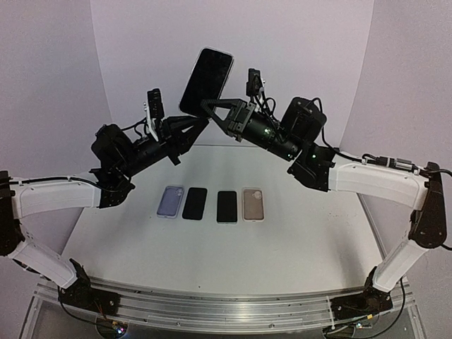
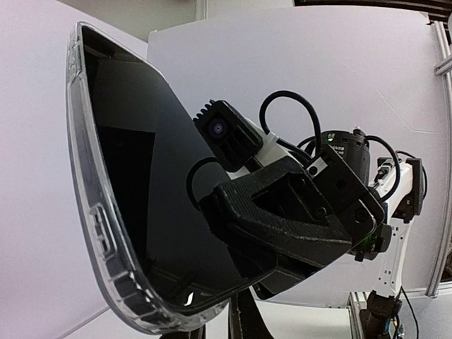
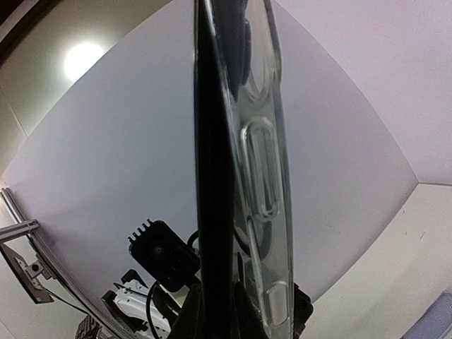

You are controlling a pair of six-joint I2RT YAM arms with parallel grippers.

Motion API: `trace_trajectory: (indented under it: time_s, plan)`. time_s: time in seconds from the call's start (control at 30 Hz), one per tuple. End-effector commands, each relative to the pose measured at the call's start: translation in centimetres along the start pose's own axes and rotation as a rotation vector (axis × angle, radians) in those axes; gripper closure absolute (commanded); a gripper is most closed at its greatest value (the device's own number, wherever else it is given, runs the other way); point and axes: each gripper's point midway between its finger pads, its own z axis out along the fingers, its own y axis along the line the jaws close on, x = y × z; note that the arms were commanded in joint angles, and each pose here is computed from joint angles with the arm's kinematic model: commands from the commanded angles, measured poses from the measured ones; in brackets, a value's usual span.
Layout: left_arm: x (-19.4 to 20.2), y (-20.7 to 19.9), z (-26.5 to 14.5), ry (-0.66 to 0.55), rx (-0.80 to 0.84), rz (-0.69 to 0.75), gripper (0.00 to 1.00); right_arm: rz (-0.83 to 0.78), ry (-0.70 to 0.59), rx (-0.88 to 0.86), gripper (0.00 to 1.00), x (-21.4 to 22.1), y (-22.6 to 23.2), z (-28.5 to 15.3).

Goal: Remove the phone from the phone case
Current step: Remove the phone case from the phone, then place the phone at the center of the board.

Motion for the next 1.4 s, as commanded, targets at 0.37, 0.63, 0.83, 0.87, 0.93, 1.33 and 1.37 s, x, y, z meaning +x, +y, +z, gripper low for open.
trace_trajectory:
  time_s: [0.37, 0.63, 0.83, 0.87, 0.93, 1.33, 1.37]
  plan:
    - [0.8, 7.5, -4.0, 0.190, -0.277, 0.531, 1.00, 0.060, 0.003, 0.271, 1.00, 1.6, -4.9, -5.3]
    - [4.6, 3.3, -7.1, 0.311, -0.080, 0.591, 1.00, 0.172, 0.072, 0.411, 1.00, 5.5, -8.4, -9.8]
    - [6.1, 3.1, -7.8, 0.414, -0.100, 0.312, 1.00, 0.217, 0.163, 0.737, 1.00, 5.4, -14.6, -18.2]
    - [6.2, 3.1, -7.7, 0.422, -0.102, 0.269, 1.00, 0.243, 0.182, 0.789, 1.00, 5.2, -16.1, -19.9]
    - [6.5, 2.9, -7.7, 0.438, -0.107, 0.178, 1.00, 0.293, 0.236, 0.846, 1.00, 4.9, -18.3, -22.8]
    - [6.0, 2.5, -7.7, 0.423, -0.111, 0.085, 1.00, 0.608, 0.440, 0.767, 1.00, 4.9, -29.9, -27.8]
    - [5.9, 2.5, -7.7, 0.421, -0.114, 0.082, 1.00, 0.609, 0.447, 0.762, 1.00, 4.9, -30.5, -27.6]
